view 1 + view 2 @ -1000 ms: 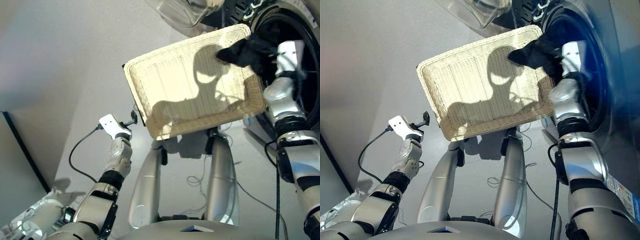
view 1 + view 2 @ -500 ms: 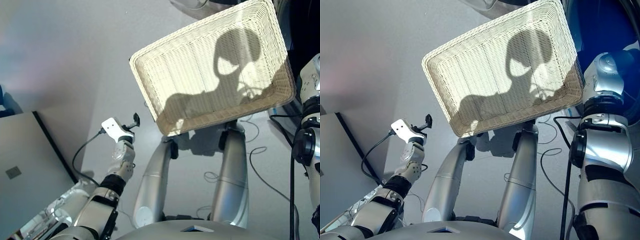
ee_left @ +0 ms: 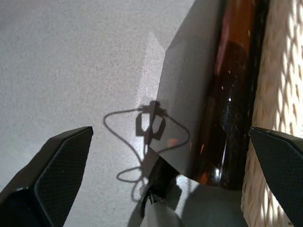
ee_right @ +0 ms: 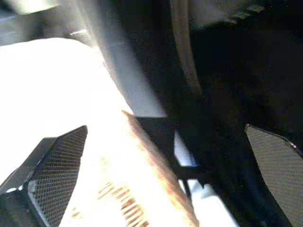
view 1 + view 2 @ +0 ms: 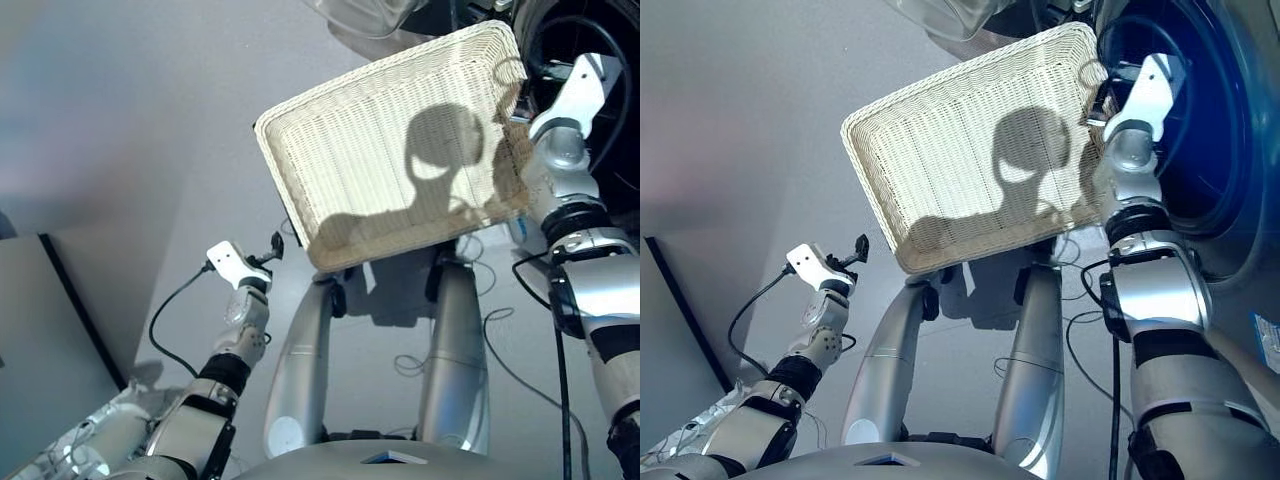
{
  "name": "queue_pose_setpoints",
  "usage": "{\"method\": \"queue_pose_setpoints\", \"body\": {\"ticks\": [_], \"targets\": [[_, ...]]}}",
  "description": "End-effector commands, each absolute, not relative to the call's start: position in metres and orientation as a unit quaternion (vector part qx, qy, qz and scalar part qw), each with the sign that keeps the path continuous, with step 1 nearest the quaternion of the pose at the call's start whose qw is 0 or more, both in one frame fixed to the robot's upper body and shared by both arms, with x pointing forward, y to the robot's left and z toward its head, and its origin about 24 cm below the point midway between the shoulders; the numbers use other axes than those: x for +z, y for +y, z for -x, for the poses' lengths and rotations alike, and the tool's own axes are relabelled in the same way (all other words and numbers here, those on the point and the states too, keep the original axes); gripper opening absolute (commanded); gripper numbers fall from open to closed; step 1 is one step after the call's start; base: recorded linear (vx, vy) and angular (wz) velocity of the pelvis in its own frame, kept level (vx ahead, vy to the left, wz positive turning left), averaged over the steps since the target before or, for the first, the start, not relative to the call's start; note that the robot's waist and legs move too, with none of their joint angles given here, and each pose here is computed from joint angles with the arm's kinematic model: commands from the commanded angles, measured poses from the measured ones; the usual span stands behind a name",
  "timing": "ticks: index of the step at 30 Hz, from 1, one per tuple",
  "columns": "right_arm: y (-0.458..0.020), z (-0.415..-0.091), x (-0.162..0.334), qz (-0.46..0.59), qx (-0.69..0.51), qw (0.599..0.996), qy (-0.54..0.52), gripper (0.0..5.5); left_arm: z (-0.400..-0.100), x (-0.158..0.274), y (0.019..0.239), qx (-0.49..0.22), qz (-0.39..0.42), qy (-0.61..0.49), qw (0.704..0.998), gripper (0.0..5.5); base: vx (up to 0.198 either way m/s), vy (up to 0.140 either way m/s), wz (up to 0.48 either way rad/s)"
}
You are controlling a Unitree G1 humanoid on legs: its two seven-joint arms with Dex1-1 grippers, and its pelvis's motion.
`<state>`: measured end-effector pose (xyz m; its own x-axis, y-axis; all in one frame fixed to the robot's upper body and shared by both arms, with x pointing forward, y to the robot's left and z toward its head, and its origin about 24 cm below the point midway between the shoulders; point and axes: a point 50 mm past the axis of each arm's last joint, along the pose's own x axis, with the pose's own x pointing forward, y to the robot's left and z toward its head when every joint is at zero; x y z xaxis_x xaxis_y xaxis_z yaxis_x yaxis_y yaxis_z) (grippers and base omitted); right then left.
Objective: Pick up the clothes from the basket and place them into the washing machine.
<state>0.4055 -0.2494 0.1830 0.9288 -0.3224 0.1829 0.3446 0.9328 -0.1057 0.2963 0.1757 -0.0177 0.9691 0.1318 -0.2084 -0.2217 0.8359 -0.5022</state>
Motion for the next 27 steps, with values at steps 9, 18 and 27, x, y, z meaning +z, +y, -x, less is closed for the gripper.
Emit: {"method": "queue_pose_setpoints", "body": {"ticks": [9, 18, 27], "targets": [[-0.213, -0.377, 0.078, 0.077, -0.077, 0.994, 0.010, 5.50, -0.287, -0.040, 0.210, 0.160, 0.220, 0.121, 0.955, 5.50, 0.000, 0.000, 0.000], [-0.192, -0.294, -0.051, 0.056, -0.035, 0.975, 0.213, 5.50, -0.248, -0.082, 0.202, 0.146, 0.129, 0.222, 0.955, 5.50, 0.006, -0.004, -0.006], [-0.212, -0.218, -0.111, 0.024, -0.084, 0.933, 0.350, 5.50, -0.204, -0.115, 0.200, 0.131, 0.086, 0.307, 0.939, 5.50, 0.021, -0.001, 0.021]]}}
